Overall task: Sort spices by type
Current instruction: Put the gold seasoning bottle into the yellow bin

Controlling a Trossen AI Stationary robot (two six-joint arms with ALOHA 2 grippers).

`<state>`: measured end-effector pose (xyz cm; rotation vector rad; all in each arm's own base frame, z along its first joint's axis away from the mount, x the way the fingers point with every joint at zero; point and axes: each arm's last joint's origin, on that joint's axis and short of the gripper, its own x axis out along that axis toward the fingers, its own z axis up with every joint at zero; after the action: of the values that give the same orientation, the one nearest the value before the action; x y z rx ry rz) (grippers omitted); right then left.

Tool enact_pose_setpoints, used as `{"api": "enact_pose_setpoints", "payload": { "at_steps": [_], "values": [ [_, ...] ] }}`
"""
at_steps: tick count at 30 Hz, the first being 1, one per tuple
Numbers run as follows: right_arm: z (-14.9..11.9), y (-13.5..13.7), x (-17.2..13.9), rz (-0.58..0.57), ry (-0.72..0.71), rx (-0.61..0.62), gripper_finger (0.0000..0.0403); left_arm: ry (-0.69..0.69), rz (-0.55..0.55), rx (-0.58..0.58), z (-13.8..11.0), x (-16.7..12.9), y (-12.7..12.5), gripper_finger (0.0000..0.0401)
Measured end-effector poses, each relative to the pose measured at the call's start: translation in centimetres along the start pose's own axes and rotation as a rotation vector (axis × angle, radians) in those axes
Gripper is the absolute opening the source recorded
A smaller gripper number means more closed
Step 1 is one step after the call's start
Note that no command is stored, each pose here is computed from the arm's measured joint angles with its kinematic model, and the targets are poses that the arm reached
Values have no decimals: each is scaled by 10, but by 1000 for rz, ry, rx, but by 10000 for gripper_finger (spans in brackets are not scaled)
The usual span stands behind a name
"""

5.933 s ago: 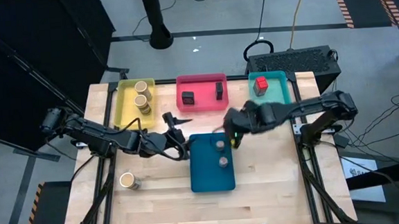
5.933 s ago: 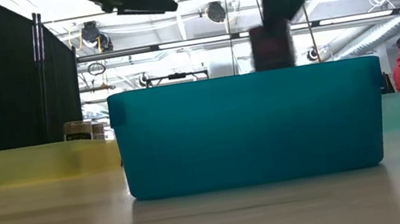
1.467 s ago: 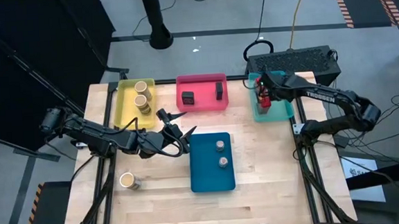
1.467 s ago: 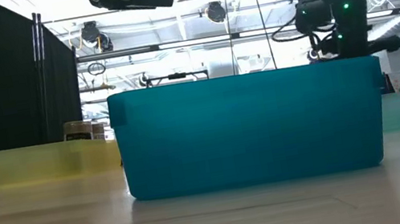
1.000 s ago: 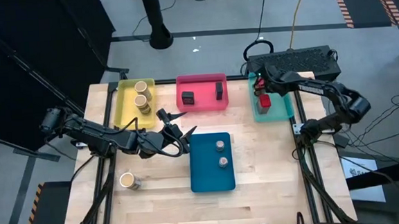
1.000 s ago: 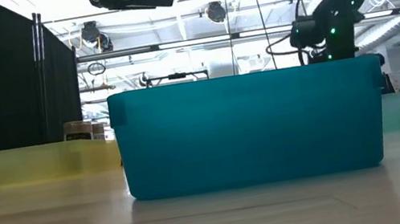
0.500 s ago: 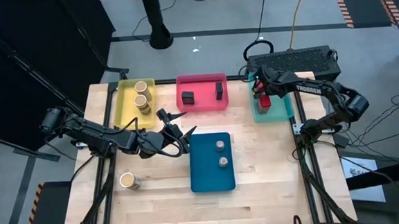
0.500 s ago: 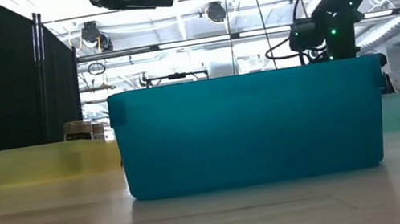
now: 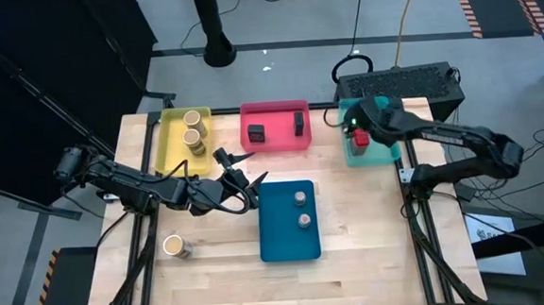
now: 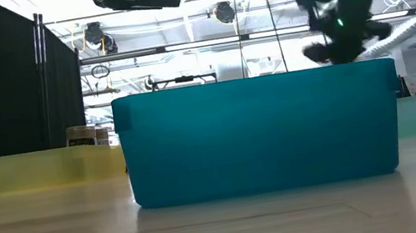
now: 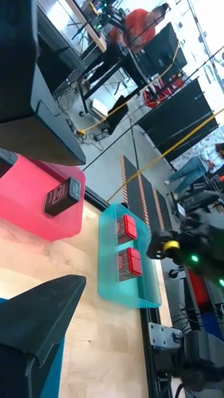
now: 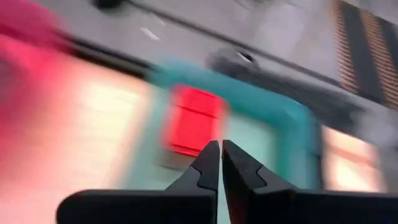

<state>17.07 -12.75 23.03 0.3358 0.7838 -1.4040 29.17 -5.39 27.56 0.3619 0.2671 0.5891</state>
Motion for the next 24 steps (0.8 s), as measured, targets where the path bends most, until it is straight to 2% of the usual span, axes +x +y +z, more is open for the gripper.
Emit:
{"api": "enact_pose_setpoints", "payload": {
  "at_steps": [4, 6, 9, 17, 21, 24],
  "values": [
    [3, 32, -38, 296, -176, 77, 0, -7, -21, -1, 0, 0, -1, 309],
    [3, 51, -56, 442, -258, 67, 0, -22, -47, -10, 2, 0, -1, 309],
    [-6, 74, -77, 601, -323, 16, 0, -43, -68, -8, 4, 0, -1, 309],
    [-58, 116, -108, 770, -266, -134, 0, -44, -70, -6, 4, 0, -1, 309],
    [-80, 132, -124, 877, -249, -102, 0, -42, -70, -6, 3, 0, -1, 309],
    [-83, 136, -142, 980, -312, -91, 0, -42, -70, -7, 3, 0, -1, 309]
  ]
}}
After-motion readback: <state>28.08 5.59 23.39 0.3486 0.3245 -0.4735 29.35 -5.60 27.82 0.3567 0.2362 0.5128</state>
